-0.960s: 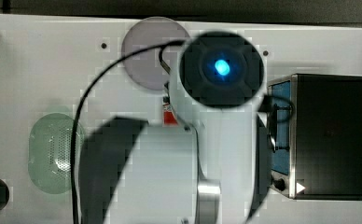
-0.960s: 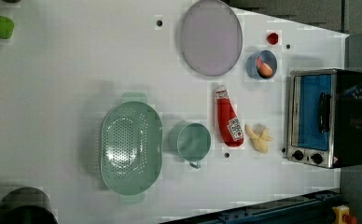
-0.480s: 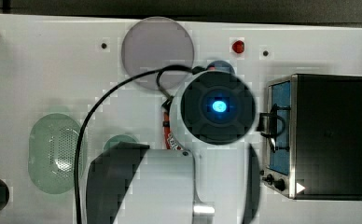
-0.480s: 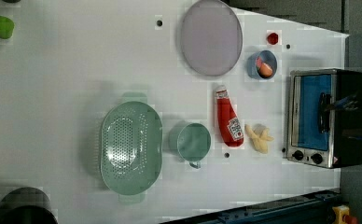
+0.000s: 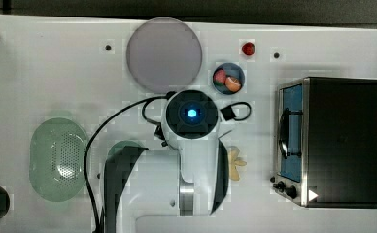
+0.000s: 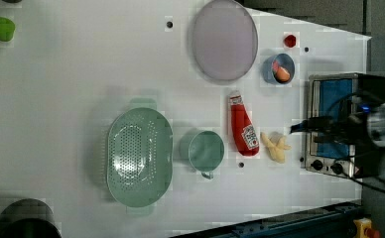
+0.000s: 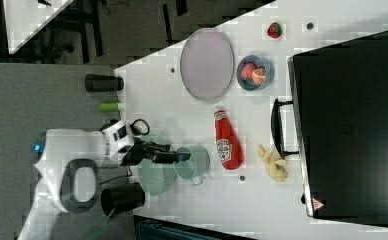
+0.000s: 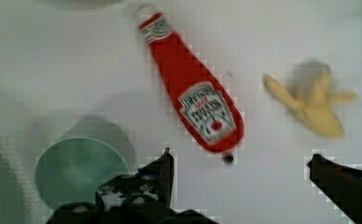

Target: Pick Ketchup from the table and place it in strainer.

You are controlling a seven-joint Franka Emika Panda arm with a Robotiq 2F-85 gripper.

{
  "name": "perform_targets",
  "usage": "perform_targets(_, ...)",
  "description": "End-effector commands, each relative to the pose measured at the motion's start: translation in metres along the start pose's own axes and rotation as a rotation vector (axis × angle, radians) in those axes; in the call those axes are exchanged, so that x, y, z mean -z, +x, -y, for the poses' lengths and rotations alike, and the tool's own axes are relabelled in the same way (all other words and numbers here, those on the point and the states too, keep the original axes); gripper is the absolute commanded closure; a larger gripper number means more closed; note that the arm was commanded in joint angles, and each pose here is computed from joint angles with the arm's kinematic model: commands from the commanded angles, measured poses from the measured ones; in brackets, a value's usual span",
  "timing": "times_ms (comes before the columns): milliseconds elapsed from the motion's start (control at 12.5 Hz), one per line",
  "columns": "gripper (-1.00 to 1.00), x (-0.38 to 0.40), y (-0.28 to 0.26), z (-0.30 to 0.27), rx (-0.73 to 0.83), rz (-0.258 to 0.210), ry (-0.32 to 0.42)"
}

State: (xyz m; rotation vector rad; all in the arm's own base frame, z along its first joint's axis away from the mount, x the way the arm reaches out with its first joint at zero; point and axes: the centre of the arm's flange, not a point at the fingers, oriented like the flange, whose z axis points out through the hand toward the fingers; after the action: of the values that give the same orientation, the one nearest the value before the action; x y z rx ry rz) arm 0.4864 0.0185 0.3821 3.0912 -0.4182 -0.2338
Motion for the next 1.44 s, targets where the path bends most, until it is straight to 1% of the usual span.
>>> perform_targets(80,-1.00,-0.021,0.001,0.008,0.367,-0.073,0.006)
perform_targets(240,-1.00,-0.058,0.002,0.008,0.458,-0.087,0.008)
perform_targets(320,-1.00,-0.075,0.003,0.008,0.463,-0.086,0.012)
perform_targets(640,-1.00,-0.134,0.011,0.010,0.451,-0.037,0.027)
perform_targets(800,-1.00,-0.156,0.015,0.010,0.447,-0.024,0.034)
perform_targets(1200,-1.00,-0.202,0.021,0.008,0.434,-0.021,0.048)
perform_targets(1360,-1.00,-0.215,0.023,0.006,0.427,-0.039,0.053)
perform_targets(1440,-0.91,-0.220,0.023,0.007,0.427,-0.040,0.054)
